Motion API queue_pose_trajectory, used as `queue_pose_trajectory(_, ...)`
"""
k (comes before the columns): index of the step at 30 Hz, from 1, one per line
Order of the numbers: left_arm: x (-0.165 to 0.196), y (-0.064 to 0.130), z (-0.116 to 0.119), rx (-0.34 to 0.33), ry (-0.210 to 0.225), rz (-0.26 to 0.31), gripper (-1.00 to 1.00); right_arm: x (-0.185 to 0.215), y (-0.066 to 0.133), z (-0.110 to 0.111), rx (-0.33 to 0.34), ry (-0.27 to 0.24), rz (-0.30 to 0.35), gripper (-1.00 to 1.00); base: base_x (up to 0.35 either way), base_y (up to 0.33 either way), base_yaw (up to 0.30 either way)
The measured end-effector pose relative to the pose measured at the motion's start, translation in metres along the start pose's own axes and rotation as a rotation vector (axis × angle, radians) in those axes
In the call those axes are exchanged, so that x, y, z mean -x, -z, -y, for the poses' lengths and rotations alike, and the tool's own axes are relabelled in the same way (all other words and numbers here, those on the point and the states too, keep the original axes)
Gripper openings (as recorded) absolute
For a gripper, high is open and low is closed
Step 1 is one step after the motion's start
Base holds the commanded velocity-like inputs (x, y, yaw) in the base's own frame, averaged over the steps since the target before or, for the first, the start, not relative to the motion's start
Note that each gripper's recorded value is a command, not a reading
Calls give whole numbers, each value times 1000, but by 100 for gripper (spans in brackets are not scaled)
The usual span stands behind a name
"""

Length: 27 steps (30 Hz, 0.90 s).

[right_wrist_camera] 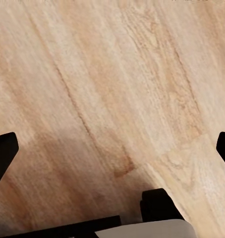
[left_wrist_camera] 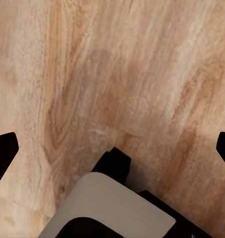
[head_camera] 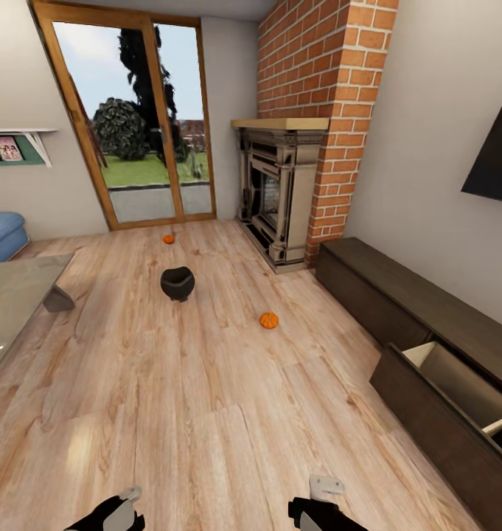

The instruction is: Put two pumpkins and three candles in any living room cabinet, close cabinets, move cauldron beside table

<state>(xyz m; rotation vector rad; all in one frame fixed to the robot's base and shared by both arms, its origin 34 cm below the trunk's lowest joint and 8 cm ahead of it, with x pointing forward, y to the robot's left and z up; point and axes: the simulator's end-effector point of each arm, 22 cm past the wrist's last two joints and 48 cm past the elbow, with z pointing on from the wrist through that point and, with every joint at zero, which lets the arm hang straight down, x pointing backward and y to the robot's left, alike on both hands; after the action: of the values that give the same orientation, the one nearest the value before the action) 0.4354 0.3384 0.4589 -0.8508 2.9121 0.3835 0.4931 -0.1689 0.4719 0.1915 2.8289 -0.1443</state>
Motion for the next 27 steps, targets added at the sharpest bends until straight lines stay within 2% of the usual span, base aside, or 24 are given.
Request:
queue_pose_trajectory(9, -1, 0, -1, 4, -16, 4, 100, 0, 0, 1, -4, 2, 2, 100, -178, 0, 30)
queue_pose_trajectory(17, -5, 2, 8, -8, -24, 2, 100, 2, 1, 1, -4, 3, 6, 100, -174, 0, 249)
queue_pose_trajectory(22, -4, 2, 6, 1, -59, 20, 100, 2, 1, 1, -4, 4, 6, 100, -40, 0, 280)
queue_pose_trajectory(27, -7, 3, 14, -7, -73, 25, 100, 2, 1, 1, -4, 4, 6, 100, -235, 0, 282)
